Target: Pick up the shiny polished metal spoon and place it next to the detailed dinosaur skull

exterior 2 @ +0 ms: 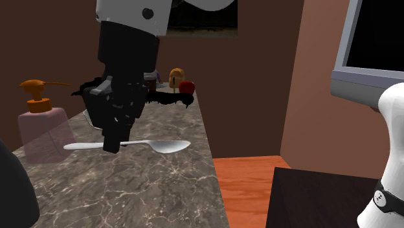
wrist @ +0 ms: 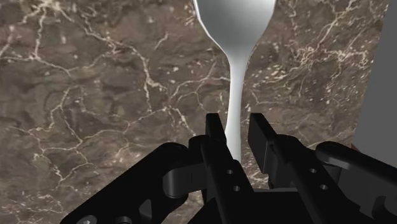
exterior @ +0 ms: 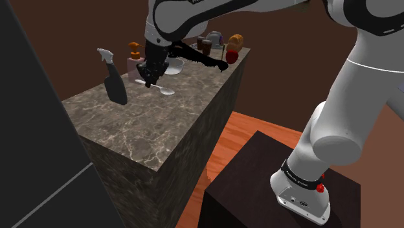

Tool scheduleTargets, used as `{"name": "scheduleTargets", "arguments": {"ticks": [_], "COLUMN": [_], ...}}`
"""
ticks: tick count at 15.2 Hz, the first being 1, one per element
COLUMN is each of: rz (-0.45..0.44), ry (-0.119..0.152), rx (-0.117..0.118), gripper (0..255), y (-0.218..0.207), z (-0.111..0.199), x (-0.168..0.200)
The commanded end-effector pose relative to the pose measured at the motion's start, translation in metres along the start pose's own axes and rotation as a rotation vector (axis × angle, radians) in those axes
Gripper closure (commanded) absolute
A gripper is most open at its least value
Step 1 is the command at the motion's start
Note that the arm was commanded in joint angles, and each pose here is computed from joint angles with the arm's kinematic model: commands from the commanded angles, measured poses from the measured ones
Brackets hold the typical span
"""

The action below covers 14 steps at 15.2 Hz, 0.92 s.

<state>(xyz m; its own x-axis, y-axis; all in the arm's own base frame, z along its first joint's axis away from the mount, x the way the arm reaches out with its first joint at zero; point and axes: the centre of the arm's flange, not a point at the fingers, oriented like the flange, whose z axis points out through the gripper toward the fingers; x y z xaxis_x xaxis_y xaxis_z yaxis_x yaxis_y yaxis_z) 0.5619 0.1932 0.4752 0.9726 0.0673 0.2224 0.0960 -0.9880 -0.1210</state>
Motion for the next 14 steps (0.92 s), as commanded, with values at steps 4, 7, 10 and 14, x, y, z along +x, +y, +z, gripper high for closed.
{"name": "scheduleTargets", "arguments": {"ticks": [4,7,10,14], "rz": [0.000,0.000,0.000,0.000], "ry": [0.000,0.000,0.000,0.000], "rx": [0.000,0.000,0.000,0.000], "gripper": [255,255,255,255], "y": [-0.005,-0.007,-0.009,-0.011], "z": [-0.026,-0.041,-0.057,-0.077], "x": [0.005,0.009,0.012,0.017]}}
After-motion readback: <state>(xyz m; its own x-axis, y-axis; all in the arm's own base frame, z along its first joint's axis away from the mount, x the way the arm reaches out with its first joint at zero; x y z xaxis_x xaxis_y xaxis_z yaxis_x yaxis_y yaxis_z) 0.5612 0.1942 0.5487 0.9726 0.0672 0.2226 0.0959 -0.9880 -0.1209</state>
